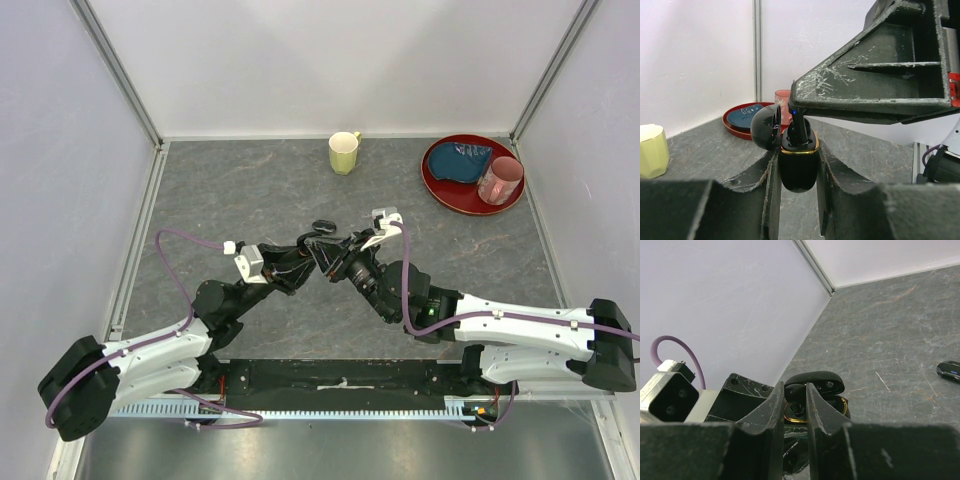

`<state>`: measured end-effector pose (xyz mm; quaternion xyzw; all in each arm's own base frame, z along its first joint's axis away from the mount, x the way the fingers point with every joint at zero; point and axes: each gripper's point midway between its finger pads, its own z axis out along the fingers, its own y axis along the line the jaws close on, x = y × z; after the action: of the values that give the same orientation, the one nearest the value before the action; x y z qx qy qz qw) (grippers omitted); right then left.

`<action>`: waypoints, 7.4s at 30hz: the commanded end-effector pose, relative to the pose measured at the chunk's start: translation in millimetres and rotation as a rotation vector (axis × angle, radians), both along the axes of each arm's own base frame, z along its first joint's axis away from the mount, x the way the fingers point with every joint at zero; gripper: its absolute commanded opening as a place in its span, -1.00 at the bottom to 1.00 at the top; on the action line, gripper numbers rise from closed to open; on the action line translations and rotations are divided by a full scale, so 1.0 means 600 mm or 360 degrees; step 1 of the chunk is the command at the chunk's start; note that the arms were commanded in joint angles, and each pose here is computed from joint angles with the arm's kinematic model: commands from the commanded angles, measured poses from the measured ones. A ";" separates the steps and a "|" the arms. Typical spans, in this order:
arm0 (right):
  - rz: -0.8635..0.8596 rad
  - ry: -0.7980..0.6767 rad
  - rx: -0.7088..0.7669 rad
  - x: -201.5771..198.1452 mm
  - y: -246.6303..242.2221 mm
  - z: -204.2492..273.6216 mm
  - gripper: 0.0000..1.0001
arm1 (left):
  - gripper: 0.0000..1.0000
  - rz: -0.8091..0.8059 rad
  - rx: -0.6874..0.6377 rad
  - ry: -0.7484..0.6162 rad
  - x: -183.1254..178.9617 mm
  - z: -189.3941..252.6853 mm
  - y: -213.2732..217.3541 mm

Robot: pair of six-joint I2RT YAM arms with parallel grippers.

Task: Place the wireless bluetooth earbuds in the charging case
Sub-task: Place the earbud in the charging case.

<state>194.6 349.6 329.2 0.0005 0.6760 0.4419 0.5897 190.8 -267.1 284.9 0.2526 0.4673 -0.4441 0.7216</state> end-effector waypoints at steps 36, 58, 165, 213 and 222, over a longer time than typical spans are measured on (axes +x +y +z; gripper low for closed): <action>-0.0089 0.0130 0.0043 0.005 0.010 -0.002 -1.00 | -0.95 0.0202 -0.0196 -0.0221 0.008 0.076 0.019; -0.0226 0.0132 -0.0242 0.010 0.004 -0.026 -1.00 | -0.95 0.0275 -0.0206 -0.0228 0.015 0.082 0.026; -0.0177 0.0200 0.0264 0.015 -0.008 0.052 -1.00 | -0.95 0.0308 -0.0416 -0.0403 -0.009 0.156 0.040; -0.0153 0.0184 -0.0478 0.005 0.005 -0.034 -0.67 | -0.96 0.0374 -0.0423 -0.0472 -0.009 0.185 0.050; -0.0147 0.0119 -0.0376 0.004 -0.005 0.026 0.17 | -0.95 0.0360 -0.0404 -0.0449 -0.009 0.176 0.047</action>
<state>199.4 353.5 338.3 0.0049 0.7396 0.3496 0.5750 208.9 -267.0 303.3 0.2230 0.4593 -0.3546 0.7833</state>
